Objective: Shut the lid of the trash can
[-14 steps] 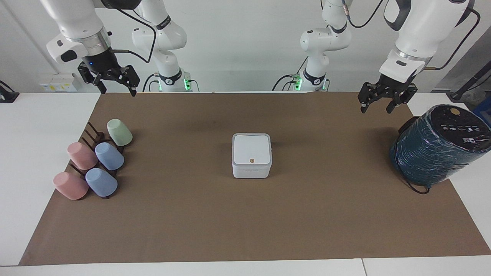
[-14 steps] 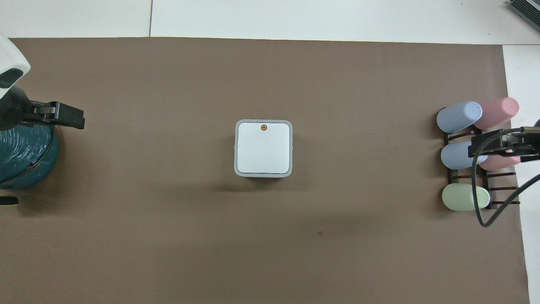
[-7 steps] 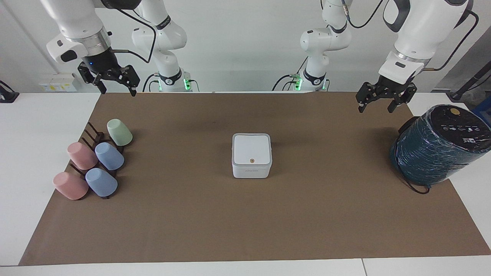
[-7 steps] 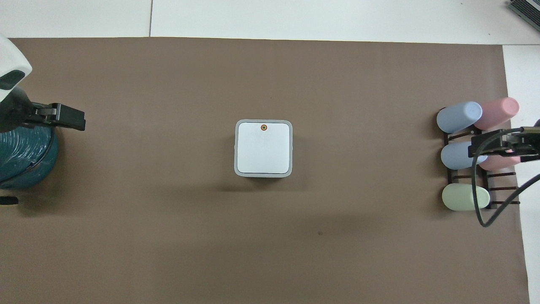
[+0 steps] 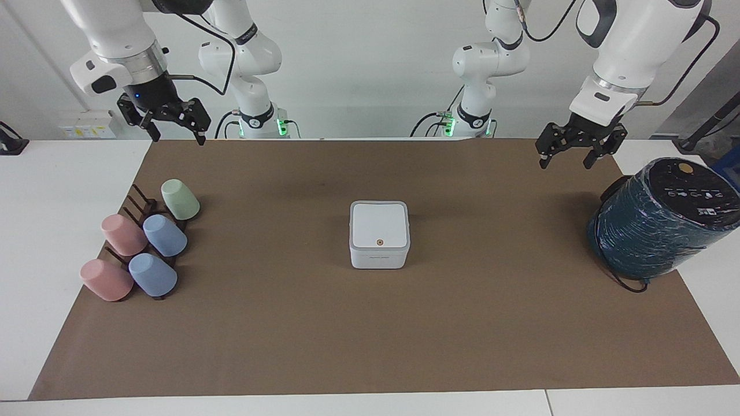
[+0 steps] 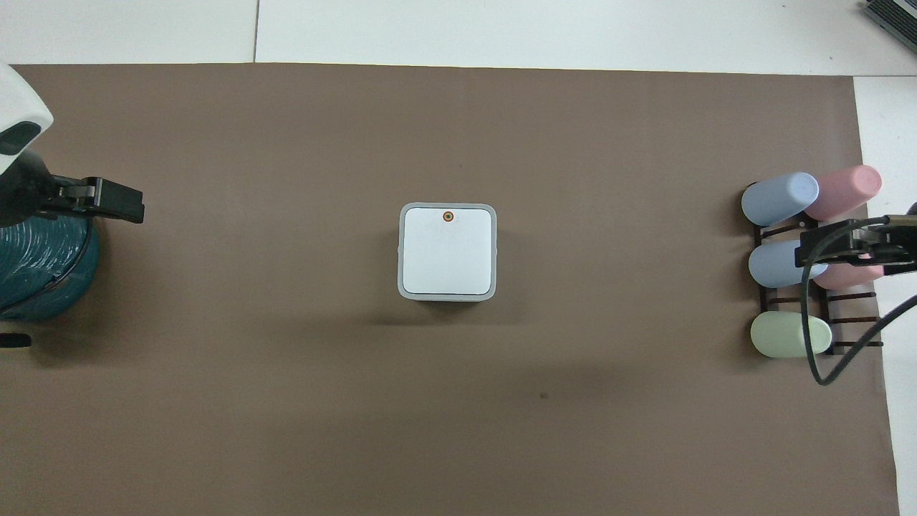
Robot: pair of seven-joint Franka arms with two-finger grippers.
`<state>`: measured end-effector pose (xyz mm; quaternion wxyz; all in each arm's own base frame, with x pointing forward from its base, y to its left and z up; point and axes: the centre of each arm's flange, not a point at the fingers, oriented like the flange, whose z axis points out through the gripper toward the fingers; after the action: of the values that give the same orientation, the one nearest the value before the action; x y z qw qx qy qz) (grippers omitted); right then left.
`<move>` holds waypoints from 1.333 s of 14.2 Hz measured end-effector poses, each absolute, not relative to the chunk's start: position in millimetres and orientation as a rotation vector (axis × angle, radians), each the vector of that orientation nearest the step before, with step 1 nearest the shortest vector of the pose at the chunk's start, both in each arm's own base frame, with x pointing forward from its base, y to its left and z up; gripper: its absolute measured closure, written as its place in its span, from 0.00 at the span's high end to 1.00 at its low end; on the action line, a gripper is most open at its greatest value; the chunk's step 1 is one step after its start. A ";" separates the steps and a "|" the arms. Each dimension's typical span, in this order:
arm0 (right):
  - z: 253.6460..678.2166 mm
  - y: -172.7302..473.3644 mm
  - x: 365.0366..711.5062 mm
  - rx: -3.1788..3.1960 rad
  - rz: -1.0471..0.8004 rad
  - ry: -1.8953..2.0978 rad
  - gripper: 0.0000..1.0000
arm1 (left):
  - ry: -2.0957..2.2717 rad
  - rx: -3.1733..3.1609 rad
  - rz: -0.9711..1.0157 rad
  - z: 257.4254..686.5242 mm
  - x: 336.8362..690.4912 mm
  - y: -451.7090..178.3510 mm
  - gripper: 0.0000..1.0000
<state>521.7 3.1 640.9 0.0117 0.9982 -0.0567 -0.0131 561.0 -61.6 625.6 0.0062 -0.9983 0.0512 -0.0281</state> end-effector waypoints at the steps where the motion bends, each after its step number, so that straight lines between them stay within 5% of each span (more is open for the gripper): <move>1: 640.9 3.1 521.7 3.113 -0.041 -0.177 1.00 | 0.160 -3.124 -0.089 625.6 561.1 -61.6 1.00; 19: 640.9 3.1 521.7 3.113 -0.041 -0.177 1.00 | 0.123 -3.124 -0.141 625.2 566.3 -48.9 1.00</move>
<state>521.7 3.1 640.9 0.0117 0.9982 -0.0567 -0.0131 566.3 -48.9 625.2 0.0061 -0.9982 0.0394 -0.0450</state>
